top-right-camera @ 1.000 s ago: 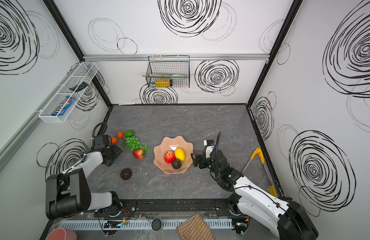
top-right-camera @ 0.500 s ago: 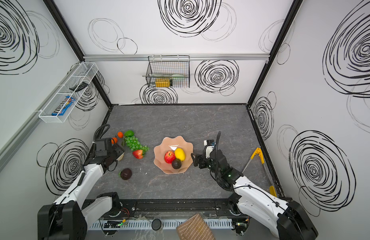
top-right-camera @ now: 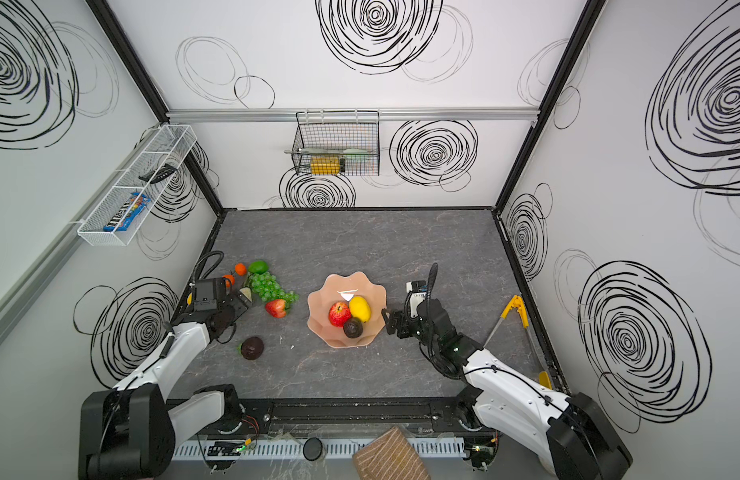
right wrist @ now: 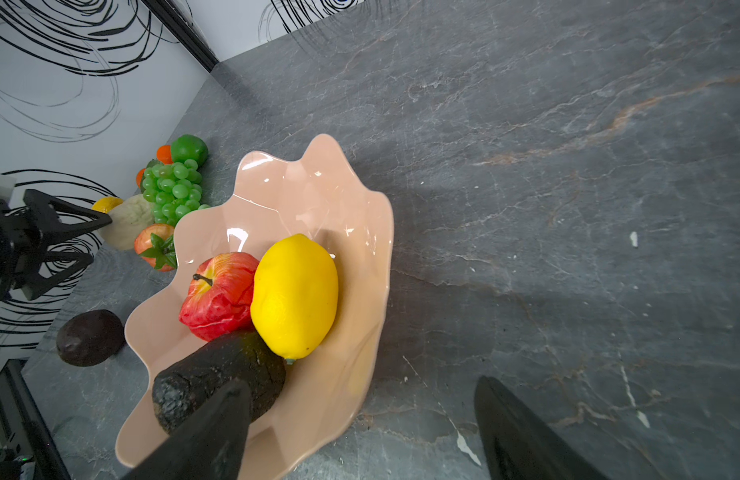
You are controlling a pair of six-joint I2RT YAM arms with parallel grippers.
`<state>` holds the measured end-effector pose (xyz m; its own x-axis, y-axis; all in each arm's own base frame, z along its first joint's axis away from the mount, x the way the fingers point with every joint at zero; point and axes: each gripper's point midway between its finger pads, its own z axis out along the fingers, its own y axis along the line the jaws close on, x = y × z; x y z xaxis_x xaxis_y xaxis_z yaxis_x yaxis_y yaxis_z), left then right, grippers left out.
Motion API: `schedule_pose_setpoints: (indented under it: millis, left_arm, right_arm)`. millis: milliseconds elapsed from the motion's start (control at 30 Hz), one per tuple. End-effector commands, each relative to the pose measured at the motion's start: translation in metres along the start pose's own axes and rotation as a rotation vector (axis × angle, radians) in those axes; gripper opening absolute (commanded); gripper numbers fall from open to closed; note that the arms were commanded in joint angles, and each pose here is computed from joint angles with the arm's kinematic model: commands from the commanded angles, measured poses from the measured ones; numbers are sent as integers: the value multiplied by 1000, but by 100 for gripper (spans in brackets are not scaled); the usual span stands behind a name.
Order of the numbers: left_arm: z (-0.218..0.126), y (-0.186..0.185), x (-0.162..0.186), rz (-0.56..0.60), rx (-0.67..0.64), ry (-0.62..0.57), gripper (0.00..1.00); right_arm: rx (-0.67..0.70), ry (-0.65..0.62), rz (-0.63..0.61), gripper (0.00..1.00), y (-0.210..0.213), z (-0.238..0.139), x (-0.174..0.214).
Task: Place and organize the fake fruits in the fruit bowl
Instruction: 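Lower the left gripper over the cream pear beside the grapes, then close the left gripper on the cream pear and lift it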
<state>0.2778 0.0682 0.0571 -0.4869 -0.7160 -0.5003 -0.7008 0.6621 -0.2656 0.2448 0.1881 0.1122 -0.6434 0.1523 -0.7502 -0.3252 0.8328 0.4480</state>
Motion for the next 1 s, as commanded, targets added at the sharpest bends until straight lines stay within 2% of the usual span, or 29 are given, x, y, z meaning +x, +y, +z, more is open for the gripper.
schedule_pose_setpoints:
  millis: [0,267,467,633,767,967]
  left_arm:
    - [5,-21,-11,-5,47,-18,89]
    - [22,-28,-16,-40,51,-13,93]
    - [32,-27,-13,-60,47,-3,87]
    - [38,-30,-12,-72,54,-2,86]
    - [39,-32,-10,-81,67,-2,73]
    - [27,-33,-11,-81,75,-43,68]
  right_arm:
    - [-15,-15,12,88,2,0,-3]
    - [-19,-18,16,88,1,-1,-4]
    - [-19,-16,17,88,1,0,-3]
    - [-19,-15,19,88,1,0,-3]
    - [-13,-14,18,88,-1,0,-3]
    - [-4,-18,19,88,-3,0,-3]
